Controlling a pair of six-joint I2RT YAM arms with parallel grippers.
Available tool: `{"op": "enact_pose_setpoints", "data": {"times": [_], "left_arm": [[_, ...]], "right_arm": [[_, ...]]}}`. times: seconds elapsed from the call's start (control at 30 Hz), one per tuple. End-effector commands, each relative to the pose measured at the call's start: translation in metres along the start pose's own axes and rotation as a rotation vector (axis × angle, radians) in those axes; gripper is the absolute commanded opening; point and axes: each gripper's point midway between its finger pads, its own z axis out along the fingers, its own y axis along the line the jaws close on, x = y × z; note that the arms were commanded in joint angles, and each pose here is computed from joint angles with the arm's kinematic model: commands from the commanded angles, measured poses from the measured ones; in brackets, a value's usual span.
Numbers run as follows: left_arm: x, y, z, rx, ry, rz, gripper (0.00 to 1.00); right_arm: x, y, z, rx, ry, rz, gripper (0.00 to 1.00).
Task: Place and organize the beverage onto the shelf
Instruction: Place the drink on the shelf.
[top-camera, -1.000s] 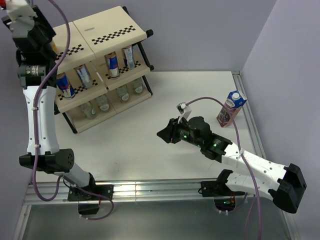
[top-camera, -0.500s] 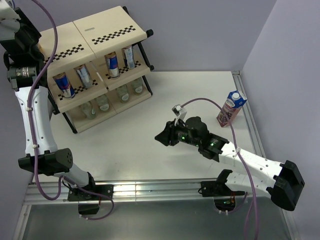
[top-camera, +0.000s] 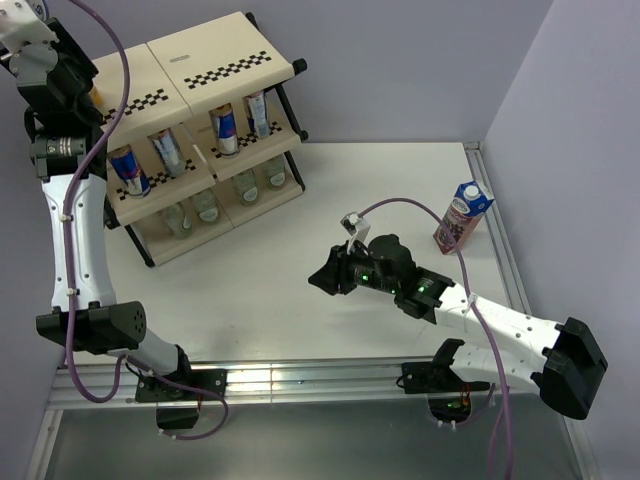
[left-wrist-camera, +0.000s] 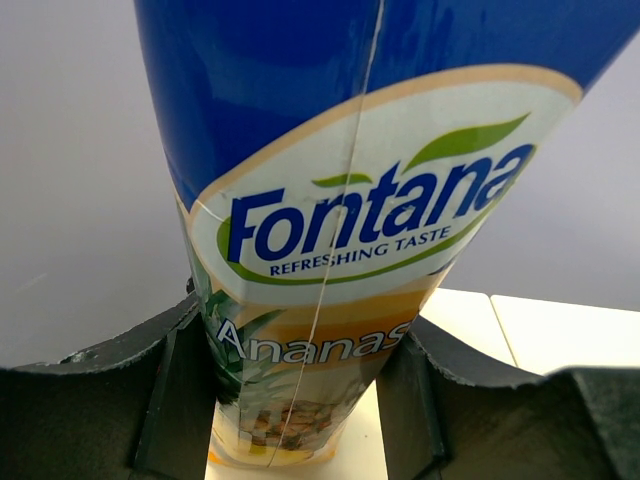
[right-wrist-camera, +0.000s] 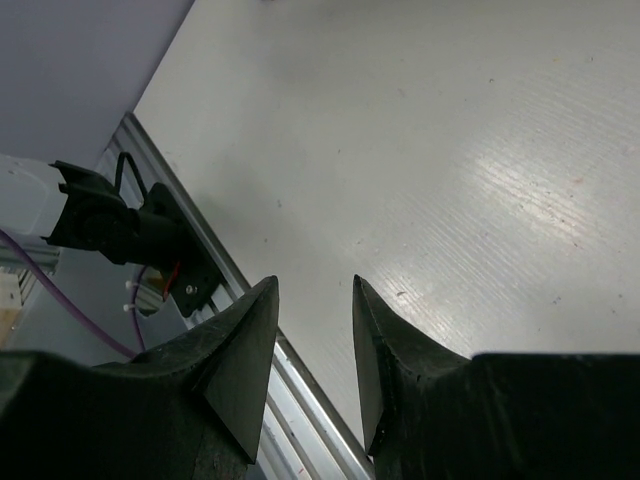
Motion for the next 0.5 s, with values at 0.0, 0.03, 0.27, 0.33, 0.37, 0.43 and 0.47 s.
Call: {"op": "enact_pose_setpoints", "data": {"times": [0.0,0.03,0.27,0.33,0.37,0.43,0.47], "left_arm": [[-0.019,-0.017,-0.009,0.045,-0.054,-0.082,0.01],[-0.012,-0.02,-0.007,0.05,-0.036,-0.074,0.01],[0.019,-0.018,-0.003,0.028,0.032,-0.023,0.14],[0.028,-0.015,-0.002,0.017,0.05,-0.01,0.25],[0.032,-0.015,-0.002,0.016,0.058,0.0,0.29],[0.039,-0.015,0.0,0.011,0.069,0.01,0.38],[0.042,-0.014,0.001,0.008,0.075,0.014,0.41]], "right_arm": [[-0.01,0.004,-0.001,-0.023,-0.04,-0.029,0.43],[-0.009,0.004,0.0,-0.023,-0.039,-0.026,0.43],[-0.007,0.003,0.001,-0.024,-0.035,-0.029,0.44],[-0.007,0.003,0.001,-0.025,-0.034,-0.029,0.44],[-0.007,0.003,0.001,-0.024,-0.033,-0.028,0.44],[-0.006,0.003,0.001,-0.024,-0.031,-0.028,0.44],[-0.007,0.003,0.0,-0.025,-0.034,-0.03,0.44]]}}
